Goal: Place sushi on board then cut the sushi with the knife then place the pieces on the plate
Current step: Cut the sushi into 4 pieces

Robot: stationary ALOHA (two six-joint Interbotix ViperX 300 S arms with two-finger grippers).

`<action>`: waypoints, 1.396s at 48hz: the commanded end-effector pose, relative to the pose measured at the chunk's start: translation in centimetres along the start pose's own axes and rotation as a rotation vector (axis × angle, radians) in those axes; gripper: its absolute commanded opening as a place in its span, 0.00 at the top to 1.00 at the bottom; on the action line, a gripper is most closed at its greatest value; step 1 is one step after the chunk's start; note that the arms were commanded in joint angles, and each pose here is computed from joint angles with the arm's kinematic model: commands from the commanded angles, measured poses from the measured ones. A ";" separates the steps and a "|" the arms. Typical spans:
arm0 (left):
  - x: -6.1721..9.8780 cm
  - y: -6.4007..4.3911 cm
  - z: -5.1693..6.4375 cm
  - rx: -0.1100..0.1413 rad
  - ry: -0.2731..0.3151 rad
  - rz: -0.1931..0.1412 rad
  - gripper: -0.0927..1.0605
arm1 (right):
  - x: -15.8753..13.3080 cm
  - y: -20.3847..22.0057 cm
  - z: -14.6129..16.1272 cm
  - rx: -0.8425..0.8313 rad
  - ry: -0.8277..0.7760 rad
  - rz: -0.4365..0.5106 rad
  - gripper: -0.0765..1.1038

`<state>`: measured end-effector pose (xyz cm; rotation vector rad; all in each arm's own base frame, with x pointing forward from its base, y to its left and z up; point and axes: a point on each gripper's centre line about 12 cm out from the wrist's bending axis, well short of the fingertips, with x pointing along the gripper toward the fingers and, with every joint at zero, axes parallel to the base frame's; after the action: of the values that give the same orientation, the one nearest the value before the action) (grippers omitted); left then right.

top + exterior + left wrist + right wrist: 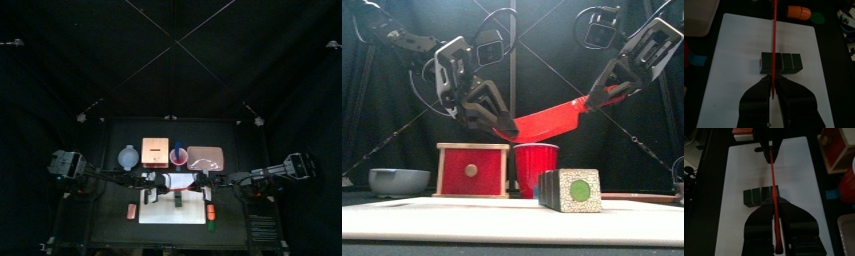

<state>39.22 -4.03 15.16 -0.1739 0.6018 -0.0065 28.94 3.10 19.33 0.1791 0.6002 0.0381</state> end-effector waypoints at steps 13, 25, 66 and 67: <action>1.2 -0.6 0.5 0.002 0.025 -0.011 0.59 | 0.9 -0.1 -1.3 0.047 0.125 -0.003 0.70; 1.7 -0.6 -0.2 0.003 0.087 -0.010 0.59 | 2.1 -0.2 -1.9 0.040 0.176 -0.011 0.70; 2.4 -0.2 -0.9 -0.001 0.112 0.002 0.59 | 3.1 -0.4 -3.0 0.033 0.233 -0.022 0.70; 2.4 -0.2 -0.9 -0.001 0.112 0.002 0.59 | 3.1 -0.5 -3.1 0.031 0.235 -0.022 0.70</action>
<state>40.14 -4.54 12.19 -0.1714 0.7409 -0.0138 29.57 3.38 14.63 0.1990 0.8491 0.0262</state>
